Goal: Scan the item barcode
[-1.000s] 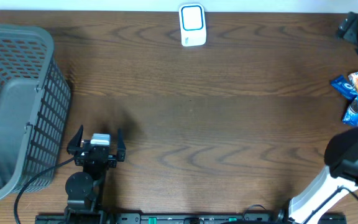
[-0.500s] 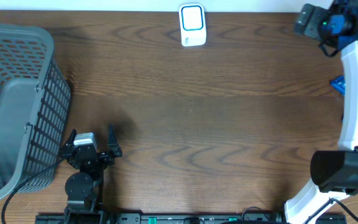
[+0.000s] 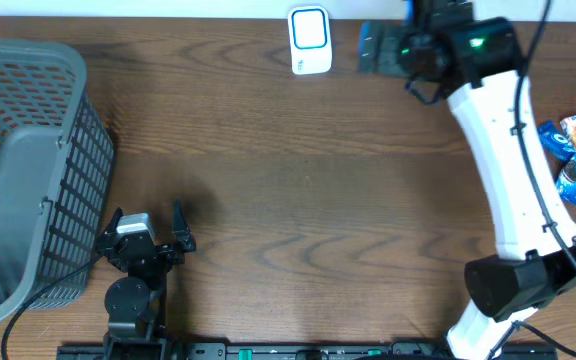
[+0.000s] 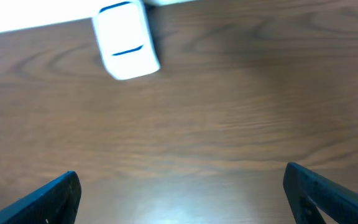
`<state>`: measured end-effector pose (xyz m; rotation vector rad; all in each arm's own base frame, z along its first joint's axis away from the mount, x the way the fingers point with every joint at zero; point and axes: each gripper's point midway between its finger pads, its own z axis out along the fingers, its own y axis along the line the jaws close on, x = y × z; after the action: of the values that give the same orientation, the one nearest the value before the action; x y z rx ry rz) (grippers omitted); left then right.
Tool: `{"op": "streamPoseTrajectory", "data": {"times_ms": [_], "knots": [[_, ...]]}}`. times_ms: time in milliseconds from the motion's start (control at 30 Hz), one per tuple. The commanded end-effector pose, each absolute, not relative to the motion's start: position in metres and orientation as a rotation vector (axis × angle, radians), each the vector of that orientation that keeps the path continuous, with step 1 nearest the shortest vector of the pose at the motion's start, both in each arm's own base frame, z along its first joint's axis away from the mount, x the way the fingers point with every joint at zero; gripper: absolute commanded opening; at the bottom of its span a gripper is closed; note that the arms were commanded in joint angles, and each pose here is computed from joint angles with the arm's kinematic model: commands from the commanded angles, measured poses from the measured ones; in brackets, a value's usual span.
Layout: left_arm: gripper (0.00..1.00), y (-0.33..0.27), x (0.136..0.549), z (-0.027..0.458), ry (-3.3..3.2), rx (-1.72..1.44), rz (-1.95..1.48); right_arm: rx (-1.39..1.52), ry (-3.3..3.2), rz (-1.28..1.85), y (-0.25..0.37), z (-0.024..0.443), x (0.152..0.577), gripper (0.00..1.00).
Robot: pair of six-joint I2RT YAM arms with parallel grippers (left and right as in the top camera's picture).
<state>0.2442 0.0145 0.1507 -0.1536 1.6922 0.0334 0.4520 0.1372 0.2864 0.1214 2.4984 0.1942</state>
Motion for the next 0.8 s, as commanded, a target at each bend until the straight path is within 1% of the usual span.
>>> {"op": "streamPoseTrajectory", "data": {"times_ms": [0, 67, 167, 233, 367, 467, 533, 633, 767], "knots": [[0.98, 0.018, 0.244, 0.132, 1.739, -0.172, 0.058, 0.043, 2.491, 0.145, 0.144, 0.297, 0.436, 0.99], [0.98, 0.018, 0.244, 0.132, 1.739, -0.172, 0.058, 0.003, 2.528, 0.136, 0.148, 0.292, 0.428, 0.99], [0.98, 0.018, 0.244, 0.132, 1.739, -0.172, 0.058, -0.061, 2.504, 0.035, 0.139, 0.294, 0.431, 0.99], [0.98, 0.018, 0.244, 0.132, 1.739, -0.172, 0.058, -0.157, 2.473, -0.003, 0.139, 0.297, 0.436, 0.99], [0.98, 0.018, 0.244, 0.132, 1.739, -0.172, 0.058, -0.188, 2.385, 0.016, 0.145, 0.311, 0.452, 0.99], [0.98, 0.018, 0.244, 0.132, 1.739, -0.172, 0.058, -0.290, 2.261, 0.047, 0.160, 0.334, 0.467, 0.99], [0.98, 0.018, 0.244, 0.132, 1.739, -0.172, 0.058, -0.398, 2.137, 0.094, 0.175, 0.361, 0.472, 0.99], [0.98, 0.018, 0.244, 0.132, 1.739, -0.172, 0.058, -0.409, 2.041, 0.108, 0.179, 0.389, 0.471, 0.99], [0.98, 0.018, 0.244, 0.132, 1.739, -0.172, 0.058, -0.417, 1.996, 0.106, 0.177, 0.406, 0.464, 0.99]]}}
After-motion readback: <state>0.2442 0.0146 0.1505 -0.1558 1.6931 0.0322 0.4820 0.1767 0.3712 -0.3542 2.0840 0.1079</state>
